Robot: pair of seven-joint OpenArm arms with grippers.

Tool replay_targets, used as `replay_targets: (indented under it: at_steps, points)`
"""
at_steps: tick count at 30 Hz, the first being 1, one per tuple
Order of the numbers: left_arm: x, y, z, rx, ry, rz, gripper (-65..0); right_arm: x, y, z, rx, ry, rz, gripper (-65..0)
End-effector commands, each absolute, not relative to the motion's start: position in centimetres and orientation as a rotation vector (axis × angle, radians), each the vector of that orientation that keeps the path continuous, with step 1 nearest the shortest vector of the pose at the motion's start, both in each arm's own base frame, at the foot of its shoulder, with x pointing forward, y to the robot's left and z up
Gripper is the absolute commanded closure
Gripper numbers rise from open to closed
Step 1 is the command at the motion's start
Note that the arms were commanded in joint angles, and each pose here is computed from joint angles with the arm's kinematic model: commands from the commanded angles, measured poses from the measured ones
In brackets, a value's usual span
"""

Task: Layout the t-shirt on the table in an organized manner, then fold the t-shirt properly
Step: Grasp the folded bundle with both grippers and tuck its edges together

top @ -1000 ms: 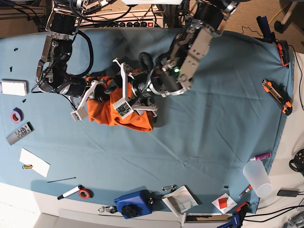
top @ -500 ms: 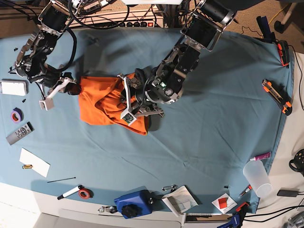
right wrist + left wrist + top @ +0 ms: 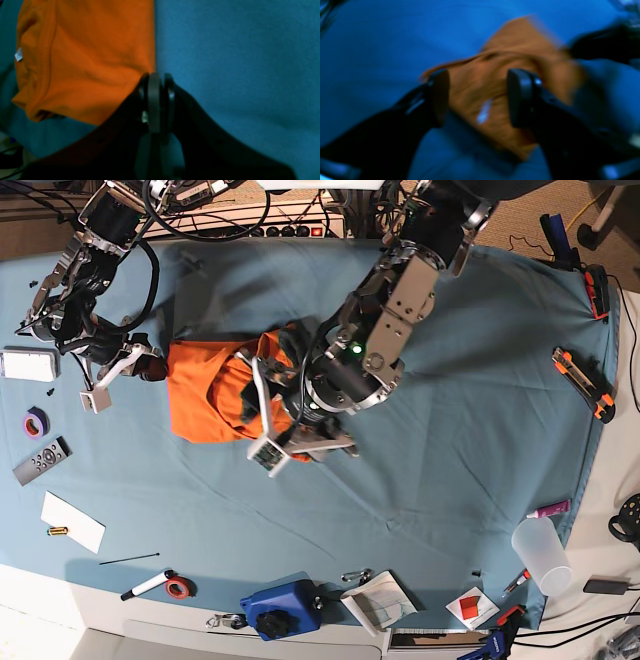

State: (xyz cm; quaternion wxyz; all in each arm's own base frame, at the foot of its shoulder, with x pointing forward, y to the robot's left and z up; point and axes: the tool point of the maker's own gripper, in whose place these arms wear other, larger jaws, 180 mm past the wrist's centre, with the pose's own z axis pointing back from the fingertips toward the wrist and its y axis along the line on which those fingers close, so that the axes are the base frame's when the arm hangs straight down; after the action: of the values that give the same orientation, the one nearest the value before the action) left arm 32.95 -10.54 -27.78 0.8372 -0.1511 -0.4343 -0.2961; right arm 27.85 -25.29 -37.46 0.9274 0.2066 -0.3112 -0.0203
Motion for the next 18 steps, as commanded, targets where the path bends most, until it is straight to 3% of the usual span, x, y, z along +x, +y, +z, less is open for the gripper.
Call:
replay_targets:
  at_steps: [1,6,11,14,18]
  points:
    - [33.8,-10.4,-26.4,-0.301,-0.974,-0.596,-40.5,28.9,-25.9,-36.0,0.412,-0.692,-0.026,-4.2]
    - [33.9,-7.0,-29.0,-0.169,-0.882,-0.383,-40.8,28.9,-26.1,-35.9,0.407,-0.691,-0.024,-4.2]
    - [30.9,-9.3,-31.4,-0.300,-0.766,-0.344,-40.8,28.9,-26.2,-35.9,0.405,-0.690,-0.025,-4.2]
    - [29.8,-11.1,-31.3,-0.392,-0.758,-0.361,-40.8,28.9,-26.2,-35.9,0.405,-0.690,-0.025,-4.2]
    - [30.0,-11.1,-31.7,-0.395,-0.763,-0.346,-40.8,28.9,-26.2,-35.9,0.405,-0.690,-0.025,-4.2]
